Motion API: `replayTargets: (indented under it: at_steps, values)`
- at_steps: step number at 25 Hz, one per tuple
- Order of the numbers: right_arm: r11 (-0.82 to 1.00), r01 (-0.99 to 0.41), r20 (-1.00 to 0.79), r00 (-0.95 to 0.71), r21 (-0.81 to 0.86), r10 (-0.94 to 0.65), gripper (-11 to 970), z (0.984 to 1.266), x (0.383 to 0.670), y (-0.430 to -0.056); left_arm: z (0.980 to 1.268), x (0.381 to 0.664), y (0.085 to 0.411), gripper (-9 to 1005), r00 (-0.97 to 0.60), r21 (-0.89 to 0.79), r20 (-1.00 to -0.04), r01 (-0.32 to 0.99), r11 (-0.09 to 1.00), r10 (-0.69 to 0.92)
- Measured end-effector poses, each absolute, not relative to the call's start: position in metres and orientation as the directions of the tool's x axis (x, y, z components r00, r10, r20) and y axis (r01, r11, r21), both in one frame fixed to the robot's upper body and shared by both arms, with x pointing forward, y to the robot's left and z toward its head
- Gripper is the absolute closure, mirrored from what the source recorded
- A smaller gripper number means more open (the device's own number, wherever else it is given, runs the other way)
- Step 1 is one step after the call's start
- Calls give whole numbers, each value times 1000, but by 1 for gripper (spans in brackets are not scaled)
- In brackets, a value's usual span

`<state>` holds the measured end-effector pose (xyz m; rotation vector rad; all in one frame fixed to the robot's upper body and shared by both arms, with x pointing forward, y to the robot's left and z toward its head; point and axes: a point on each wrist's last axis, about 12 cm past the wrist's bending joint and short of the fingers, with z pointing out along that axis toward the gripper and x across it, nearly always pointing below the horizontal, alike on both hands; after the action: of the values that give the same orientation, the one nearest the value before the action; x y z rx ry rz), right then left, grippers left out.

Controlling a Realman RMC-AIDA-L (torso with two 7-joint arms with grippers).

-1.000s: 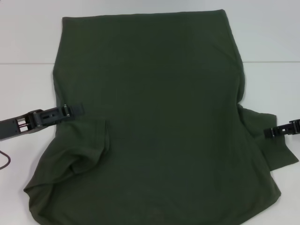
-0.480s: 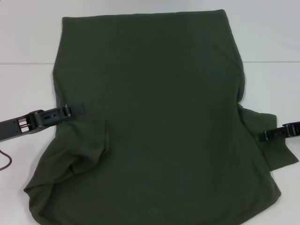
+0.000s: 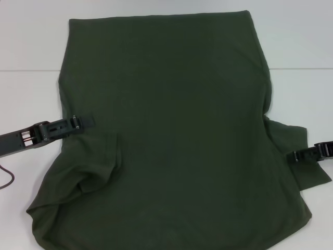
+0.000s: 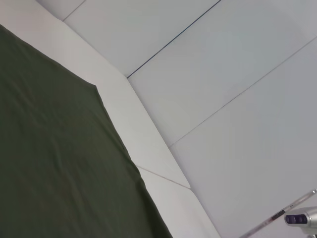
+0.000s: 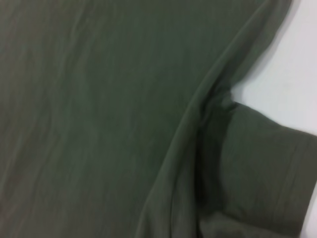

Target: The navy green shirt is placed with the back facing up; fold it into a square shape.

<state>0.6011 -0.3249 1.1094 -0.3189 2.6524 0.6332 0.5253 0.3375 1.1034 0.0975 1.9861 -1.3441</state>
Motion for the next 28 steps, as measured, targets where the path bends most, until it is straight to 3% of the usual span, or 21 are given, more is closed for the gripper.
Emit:
replayTargets:
  at_steps: [18,21,26,28]
  values:
    - [871,-279,-432,-898,404,-87,202,1109,605,-321,1100,524,336,109,-736,-783,-592,426,454,-330]
    - [875,-268,-427,-901,404,-79,419,1108,604,-323,1100,523,336,109,-735,-783,-592,426,454,-332]
    - [884,-251,-431,-900,394,-63,658,1108,604,-329,1101,523,336,109,-729,-784,-594,429,449,-340]
    - [888,-246,-431,-900,389,-61,702,1107,603,-330,1100,523,336,109,-730,-784,-593,429,448,-340]
